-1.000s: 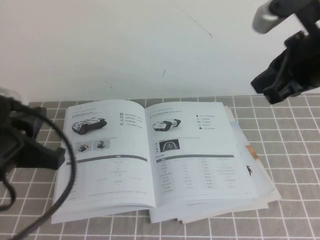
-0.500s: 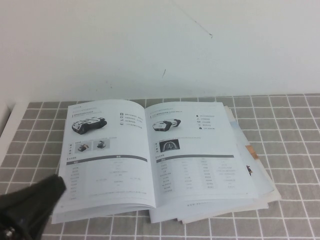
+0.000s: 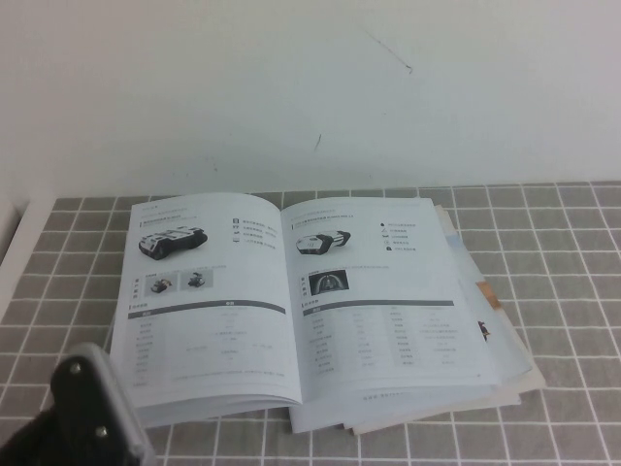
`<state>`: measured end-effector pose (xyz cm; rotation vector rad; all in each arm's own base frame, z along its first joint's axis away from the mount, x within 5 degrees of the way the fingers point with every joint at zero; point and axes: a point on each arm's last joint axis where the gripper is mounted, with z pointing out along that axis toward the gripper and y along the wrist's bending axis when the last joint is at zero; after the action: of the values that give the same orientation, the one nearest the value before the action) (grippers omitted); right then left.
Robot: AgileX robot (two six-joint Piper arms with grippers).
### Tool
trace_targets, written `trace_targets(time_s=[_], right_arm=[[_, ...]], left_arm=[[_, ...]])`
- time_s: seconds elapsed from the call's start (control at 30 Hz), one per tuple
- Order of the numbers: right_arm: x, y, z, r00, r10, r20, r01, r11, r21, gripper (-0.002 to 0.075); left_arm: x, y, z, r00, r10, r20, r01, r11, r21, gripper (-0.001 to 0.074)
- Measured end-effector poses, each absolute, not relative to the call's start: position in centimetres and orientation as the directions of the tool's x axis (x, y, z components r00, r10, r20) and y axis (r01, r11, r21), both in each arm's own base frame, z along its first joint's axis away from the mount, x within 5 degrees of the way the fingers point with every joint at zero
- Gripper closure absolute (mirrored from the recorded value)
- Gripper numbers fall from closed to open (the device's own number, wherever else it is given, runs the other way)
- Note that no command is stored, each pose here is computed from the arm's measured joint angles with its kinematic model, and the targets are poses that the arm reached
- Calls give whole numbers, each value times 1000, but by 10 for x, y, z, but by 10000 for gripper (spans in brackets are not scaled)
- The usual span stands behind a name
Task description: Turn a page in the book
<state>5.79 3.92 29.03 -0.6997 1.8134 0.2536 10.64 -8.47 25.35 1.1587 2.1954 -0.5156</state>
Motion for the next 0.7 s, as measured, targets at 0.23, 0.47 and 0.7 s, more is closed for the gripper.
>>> trace_targets(time_s=[0.23, 0.47, 0.7], right_arm=[[60, 39, 266, -257, -382, -888, -582, 795, -173, 727], [61, 37, 261, -254, -424, -869, -580, 786, -213, 727], [58, 39, 259, -290, -402, -869, -600, 784, -162, 727]], left_arm=[[118, -71, 309, -373, 467, -802, 679, 726, 107, 738], [83, -51, 329, -294, 413, -862, 619, 770, 158, 738], [60, -42, 333, -243, 411, -879, 616, 765, 188, 738]])
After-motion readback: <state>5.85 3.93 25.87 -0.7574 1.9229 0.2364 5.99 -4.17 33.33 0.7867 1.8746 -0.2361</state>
